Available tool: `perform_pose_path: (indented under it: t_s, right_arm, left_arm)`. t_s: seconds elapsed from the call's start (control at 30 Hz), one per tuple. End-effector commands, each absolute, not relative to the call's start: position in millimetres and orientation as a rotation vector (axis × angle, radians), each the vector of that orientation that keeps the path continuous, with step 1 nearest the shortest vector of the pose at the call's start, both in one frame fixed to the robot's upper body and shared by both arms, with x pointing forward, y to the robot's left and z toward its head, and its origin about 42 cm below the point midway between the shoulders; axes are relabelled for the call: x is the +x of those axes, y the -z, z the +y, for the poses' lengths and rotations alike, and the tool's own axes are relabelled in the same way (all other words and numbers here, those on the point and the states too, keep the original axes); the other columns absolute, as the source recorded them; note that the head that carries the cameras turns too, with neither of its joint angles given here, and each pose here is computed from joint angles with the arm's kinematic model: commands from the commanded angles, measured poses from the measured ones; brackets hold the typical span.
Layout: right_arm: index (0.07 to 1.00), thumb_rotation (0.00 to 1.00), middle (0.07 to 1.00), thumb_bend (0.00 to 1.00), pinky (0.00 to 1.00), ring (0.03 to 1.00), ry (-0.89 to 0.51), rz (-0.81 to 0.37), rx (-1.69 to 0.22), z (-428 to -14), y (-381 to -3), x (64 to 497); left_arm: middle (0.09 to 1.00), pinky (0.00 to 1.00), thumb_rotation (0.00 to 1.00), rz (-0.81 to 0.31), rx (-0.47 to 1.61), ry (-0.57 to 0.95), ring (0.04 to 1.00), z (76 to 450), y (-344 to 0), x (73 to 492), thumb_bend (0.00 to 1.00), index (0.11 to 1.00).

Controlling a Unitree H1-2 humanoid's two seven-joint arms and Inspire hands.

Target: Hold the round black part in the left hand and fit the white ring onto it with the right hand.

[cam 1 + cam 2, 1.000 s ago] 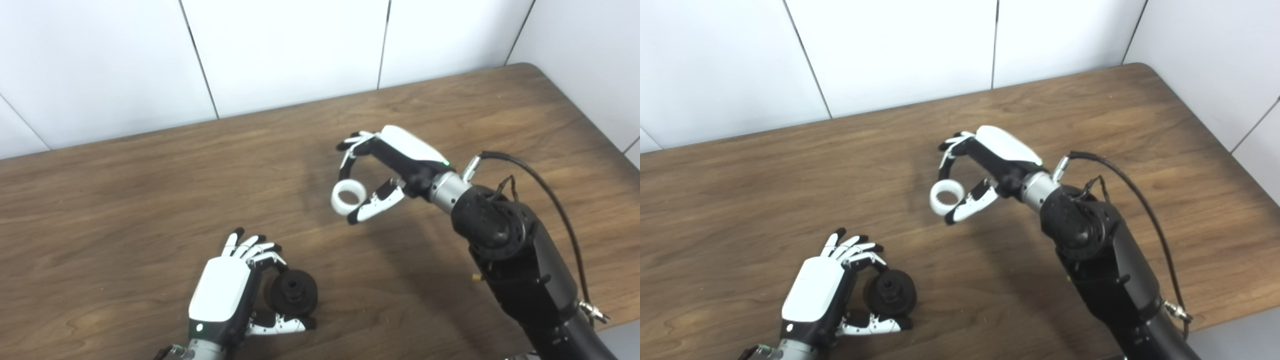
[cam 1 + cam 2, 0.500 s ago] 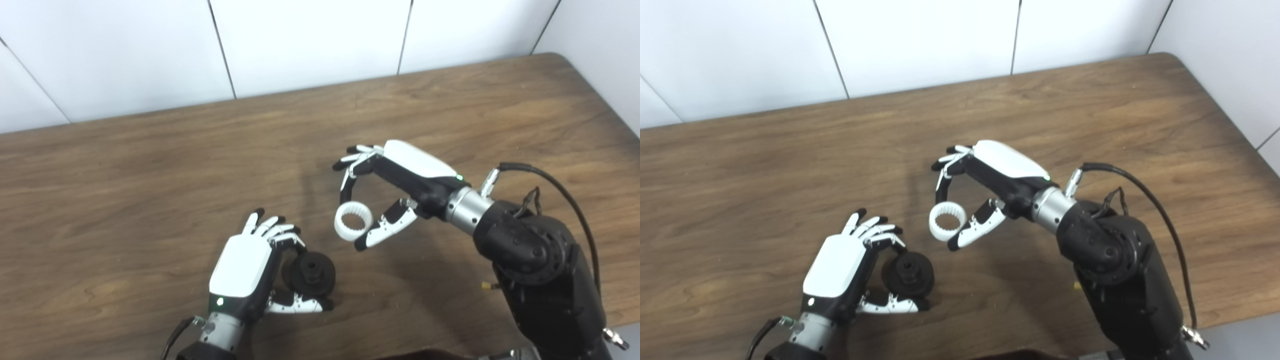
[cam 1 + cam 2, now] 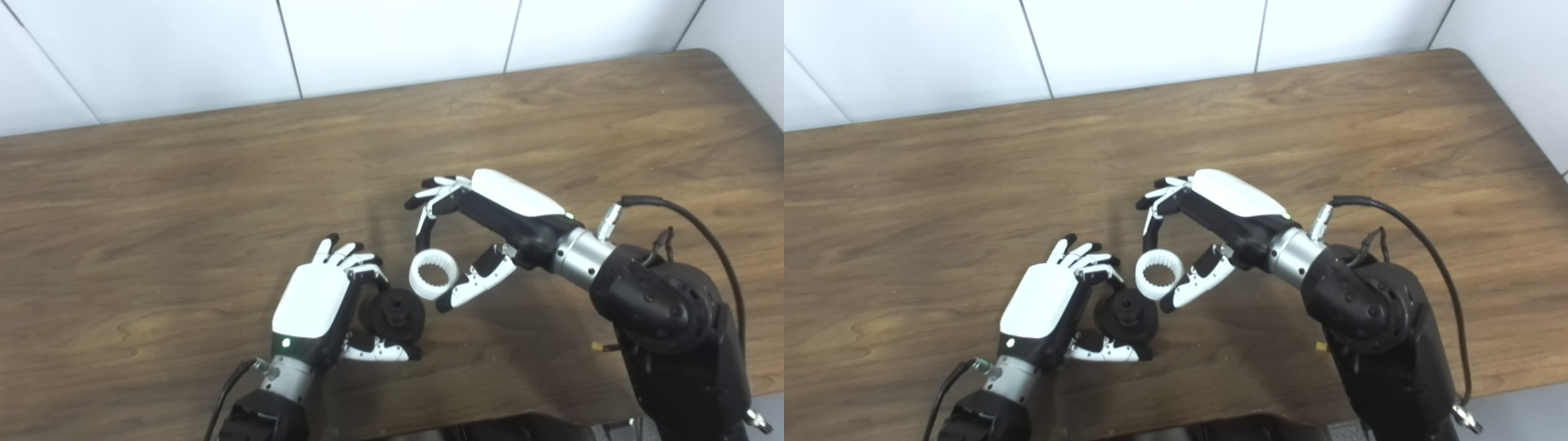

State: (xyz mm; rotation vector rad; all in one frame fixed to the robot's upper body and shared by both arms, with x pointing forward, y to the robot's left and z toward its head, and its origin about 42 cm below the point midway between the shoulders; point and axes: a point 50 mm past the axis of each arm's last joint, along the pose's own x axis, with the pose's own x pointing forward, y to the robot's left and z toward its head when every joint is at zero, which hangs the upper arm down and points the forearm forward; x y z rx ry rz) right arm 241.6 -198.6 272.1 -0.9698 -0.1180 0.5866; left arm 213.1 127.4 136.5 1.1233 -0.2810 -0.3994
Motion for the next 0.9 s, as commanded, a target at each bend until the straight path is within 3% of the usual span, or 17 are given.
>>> perform_pose_path:
  t_s: [0.0,0.87]
  right_arm:
    - [0.482,0.13,0.843,0.52,1.00,0.959,-0.569,-0.184,-0.970,-194,-283,239]
    - [0.482,0.13,0.842,0.52,1.00,0.963,-0.618,-0.177,-0.949,-180,-265,246]
  left_arm:
    - [0.781,1.00,0.05,-0.332,1.114,0.373,0.890,122,-151,216,0.52,0.485]
    - [0.780,1.00,0.05,-0.341,1.116,0.367,0.890,117,-154,217,0.52,0.484]
